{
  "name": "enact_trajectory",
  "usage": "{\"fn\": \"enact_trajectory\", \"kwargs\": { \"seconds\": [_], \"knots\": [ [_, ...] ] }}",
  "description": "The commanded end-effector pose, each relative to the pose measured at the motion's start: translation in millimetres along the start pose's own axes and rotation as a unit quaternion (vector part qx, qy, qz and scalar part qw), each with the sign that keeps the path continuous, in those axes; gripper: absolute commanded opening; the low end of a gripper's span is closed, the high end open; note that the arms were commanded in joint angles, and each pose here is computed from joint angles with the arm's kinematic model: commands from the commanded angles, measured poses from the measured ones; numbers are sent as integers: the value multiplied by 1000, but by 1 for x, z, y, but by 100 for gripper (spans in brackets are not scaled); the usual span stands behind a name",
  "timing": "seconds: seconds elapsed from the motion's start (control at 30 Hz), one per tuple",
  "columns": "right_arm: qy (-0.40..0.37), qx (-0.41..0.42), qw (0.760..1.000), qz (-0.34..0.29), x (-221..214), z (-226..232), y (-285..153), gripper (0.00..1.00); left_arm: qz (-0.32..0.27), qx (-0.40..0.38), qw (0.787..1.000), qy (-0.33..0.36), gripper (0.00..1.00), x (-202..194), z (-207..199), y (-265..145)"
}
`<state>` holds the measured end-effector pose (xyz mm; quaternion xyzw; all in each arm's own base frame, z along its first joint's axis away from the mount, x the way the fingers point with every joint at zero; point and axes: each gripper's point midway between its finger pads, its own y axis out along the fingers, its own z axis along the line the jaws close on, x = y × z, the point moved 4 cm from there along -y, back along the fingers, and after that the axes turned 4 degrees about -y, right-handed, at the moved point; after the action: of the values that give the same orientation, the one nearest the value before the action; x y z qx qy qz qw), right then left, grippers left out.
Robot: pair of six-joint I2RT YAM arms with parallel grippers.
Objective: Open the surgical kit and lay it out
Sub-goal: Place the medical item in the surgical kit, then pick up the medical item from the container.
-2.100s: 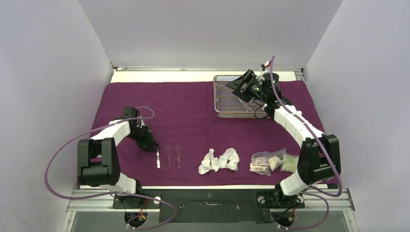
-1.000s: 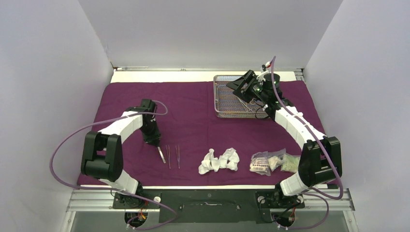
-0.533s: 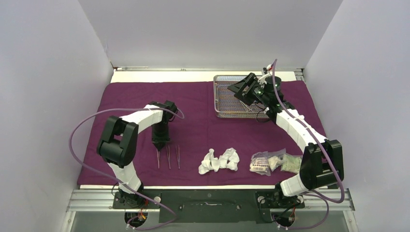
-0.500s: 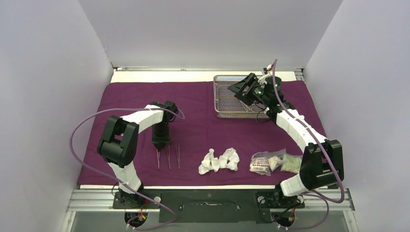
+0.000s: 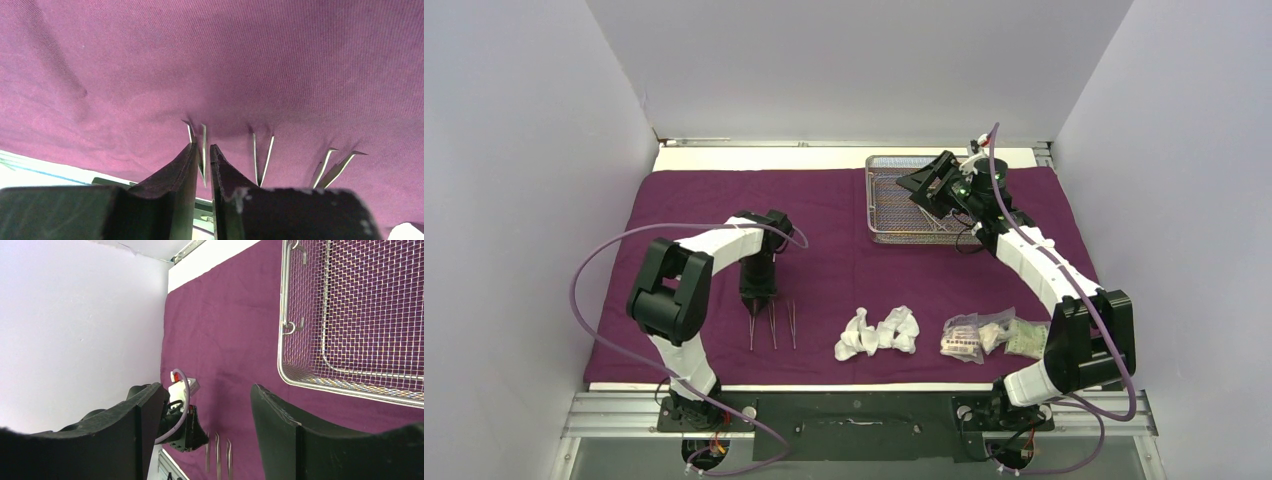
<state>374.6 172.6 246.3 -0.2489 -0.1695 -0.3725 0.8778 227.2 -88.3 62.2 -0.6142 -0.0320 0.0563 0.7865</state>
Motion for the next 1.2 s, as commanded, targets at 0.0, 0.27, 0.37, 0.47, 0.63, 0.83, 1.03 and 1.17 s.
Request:
{"fn": "enact_trajectory", "kwargs": {
  "seconds": [0.0, 0.27, 0.37, 0.47, 0.63, 0.83, 1.03, 1.17],
  "knots": [
    [-19, 24, 999, -23, 11, 16, -9, 61, 0, 1, 1000, 7, 14, 1, -1, -2],
    [-42, -4, 998, -37, 20, 18, -15, 63, -23, -21, 1000, -2, 25, 10, -2, -29],
    [-73, -46, 995, -43, 26, 12, -21, 66, -60, -53, 997, -10, 30, 21, -4, -63],
    [-126, -93, 985, -66, 41, 6, -29, 71, -105, -82, 991, -17, 37, 32, -1, -98],
    [-235, -197, 950, -64, 60, -26, -33, 75, -207, -134, 968, -38, 52, 50, 6, -140],
    [-351, -295, 888, 22, 69, -83, -9, 75, -335, -226, 911, -78, 89, 75, 9, -185],
    [-407, -307, 854, 103, 69, -126, 29, 66, -387, -248, 882, -103, 96, 85, 18, -208],
    [-427, -292, 842, 153, 66, -147, 52, 59, -391, -274, 871, -114, 96, 88, 18, -210]
  ]
}}
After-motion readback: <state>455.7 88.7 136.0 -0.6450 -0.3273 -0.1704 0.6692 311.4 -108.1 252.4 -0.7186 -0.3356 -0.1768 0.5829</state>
